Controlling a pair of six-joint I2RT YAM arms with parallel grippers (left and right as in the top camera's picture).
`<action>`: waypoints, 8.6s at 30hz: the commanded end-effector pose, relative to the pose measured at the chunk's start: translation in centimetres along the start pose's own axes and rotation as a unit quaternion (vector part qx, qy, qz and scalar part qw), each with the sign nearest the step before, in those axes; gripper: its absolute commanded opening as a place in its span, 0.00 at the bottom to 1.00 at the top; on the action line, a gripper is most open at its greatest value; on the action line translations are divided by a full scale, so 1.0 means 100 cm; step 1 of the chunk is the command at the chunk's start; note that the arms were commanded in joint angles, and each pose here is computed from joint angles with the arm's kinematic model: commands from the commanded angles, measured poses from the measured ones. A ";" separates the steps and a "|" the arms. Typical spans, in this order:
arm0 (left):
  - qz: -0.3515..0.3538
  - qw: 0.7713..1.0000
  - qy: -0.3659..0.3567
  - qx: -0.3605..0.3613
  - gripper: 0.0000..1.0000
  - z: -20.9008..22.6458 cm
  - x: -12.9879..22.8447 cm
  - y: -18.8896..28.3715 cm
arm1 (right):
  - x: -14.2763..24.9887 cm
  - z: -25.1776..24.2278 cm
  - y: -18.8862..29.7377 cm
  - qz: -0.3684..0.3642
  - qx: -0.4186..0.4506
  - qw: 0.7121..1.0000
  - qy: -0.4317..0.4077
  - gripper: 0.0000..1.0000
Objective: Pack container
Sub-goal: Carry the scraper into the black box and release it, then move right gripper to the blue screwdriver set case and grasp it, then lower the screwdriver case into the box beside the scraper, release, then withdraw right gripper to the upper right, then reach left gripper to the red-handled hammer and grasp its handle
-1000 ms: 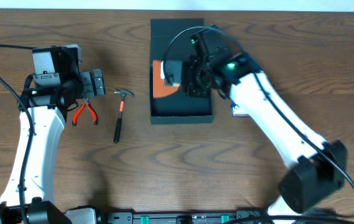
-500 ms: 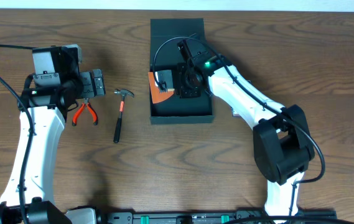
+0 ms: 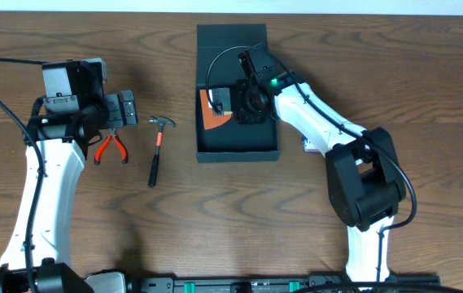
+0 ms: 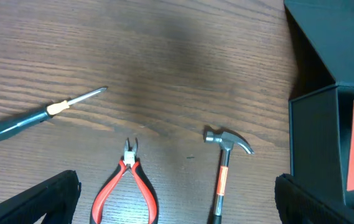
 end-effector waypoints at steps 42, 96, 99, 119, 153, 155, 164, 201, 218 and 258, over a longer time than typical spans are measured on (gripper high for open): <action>-0.005 1.000 -0.008 -0.006 0.98 0.002 -0.006 0.002 | 0.194 0.049 0.115 0.164 0.063 0.617 -0.767 0.97; -0.005 1.000 -0.008 -0.006 0.98 0.002 -0.006 0.002 | 0.230 0.053 0.042 0.180 0.081 0.707 -0.679 0.70; -0.005 1.000 -0.008 -0.006 0.99 0.002 -0.006 0.002 | 0.230 0.055 0.042 0.183 0.079 0.706 -0.679 0.59; -0.005 1.000 -0.008 -0.006 0.98 0.002 -0.006 0.002 | 0.135 -0.041 0.167 0.065 0.154 0.766 -0.620 0.01; -0.005 1.000 -0.008 -0.006 0.98 0.002 -0.006 0.002 | -0.013 0.036 0.002 -0.024 -0.087 0.996 -0.020 0.01; -0.005 1.000 -0.008 -0.006 0.98 0.002 -0.006 0.002 | -0.015 0.043 0.002 -0.035 -0.105 0.994 -0.024 0.01; -0.005 1.000 -0.008 -0.006 0.98 0.002 -0.006 0.002 | -0.015 0.050 0.001 -0.031 -0.118 0.992 -0.030 0.20; -0.011 1.000 0.003 0.019 0.98 -0.006 -0.009 0.002 | 0.229 -0.059 0.199 0.056 0.192 0.614 -0.764 0.99; 0.199 0.980 -0.028 0.008 0.99 -0.055 0.081 -0.052 | 0.262 -0.039 0.179 0.098 0.164 0.560 -0.806 0.99; 0.245 0.965 -0.089 -0.014 0.58 -0.052 0.117 -0.140 | 0.261 -0.028 0.179 0.116 0.149 0.555 -0.810 0.99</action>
Point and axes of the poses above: each gripper's point midway between its finger pads, its own y axis back along the fingers, its own z axis along the line the jaws close on, x = y × z, the point moved 1 cm from there along y, back along the fingers, and after that the axes turned 7 degrees about -y, right-handed, at the moved point
